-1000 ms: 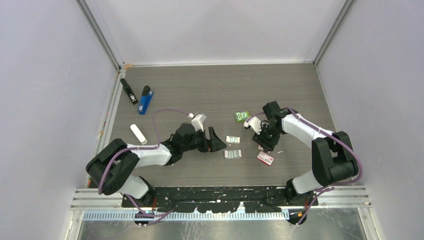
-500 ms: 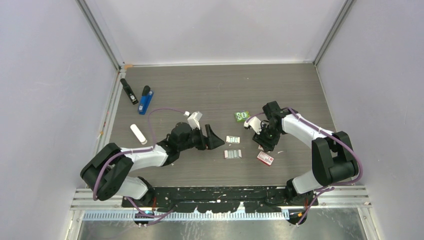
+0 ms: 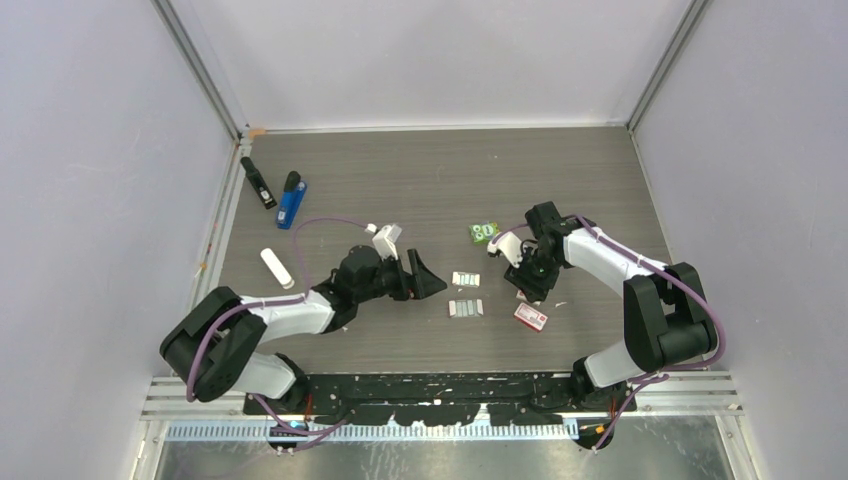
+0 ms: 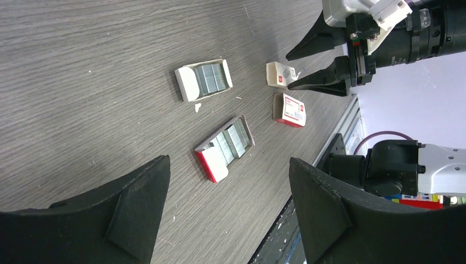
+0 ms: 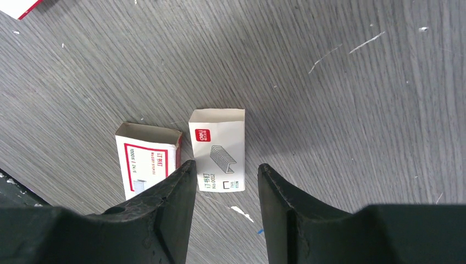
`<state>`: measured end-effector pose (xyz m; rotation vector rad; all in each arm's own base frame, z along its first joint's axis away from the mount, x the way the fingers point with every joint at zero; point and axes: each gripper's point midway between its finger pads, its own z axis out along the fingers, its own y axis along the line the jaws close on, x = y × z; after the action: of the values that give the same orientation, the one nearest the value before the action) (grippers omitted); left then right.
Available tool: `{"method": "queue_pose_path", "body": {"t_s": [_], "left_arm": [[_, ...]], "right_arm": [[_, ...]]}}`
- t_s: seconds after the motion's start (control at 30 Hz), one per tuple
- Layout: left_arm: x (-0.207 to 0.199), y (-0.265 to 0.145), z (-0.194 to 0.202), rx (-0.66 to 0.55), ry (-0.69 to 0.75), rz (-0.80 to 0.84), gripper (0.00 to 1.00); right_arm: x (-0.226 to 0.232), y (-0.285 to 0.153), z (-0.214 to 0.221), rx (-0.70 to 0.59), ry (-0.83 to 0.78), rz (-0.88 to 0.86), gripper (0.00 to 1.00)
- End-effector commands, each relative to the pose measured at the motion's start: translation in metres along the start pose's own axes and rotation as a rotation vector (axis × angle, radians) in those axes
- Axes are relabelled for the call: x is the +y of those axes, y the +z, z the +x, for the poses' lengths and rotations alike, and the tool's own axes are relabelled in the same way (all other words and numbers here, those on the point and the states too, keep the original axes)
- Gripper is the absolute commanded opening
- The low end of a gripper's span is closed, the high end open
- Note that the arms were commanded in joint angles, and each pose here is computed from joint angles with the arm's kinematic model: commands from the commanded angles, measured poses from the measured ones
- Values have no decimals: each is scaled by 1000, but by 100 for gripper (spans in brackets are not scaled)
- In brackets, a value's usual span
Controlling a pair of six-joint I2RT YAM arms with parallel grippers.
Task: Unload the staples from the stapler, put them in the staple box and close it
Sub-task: Close the staple box at the center of the board.
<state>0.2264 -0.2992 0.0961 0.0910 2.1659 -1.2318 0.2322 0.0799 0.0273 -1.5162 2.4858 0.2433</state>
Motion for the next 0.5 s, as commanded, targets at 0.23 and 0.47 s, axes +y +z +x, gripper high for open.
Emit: {"method": "queue_pose_path", "body": {"t_s": [0.23, 0.47], "left_arm": [[-7, 24, -16, -30, -33, 57, 76], [-4, 33, -13, -15, -55, 70, 74]], "right_arm": [[-10, -8, -22, -75, -48, 31, 48], [-4, -5, -21, -73, -47, -7, 49]]}}
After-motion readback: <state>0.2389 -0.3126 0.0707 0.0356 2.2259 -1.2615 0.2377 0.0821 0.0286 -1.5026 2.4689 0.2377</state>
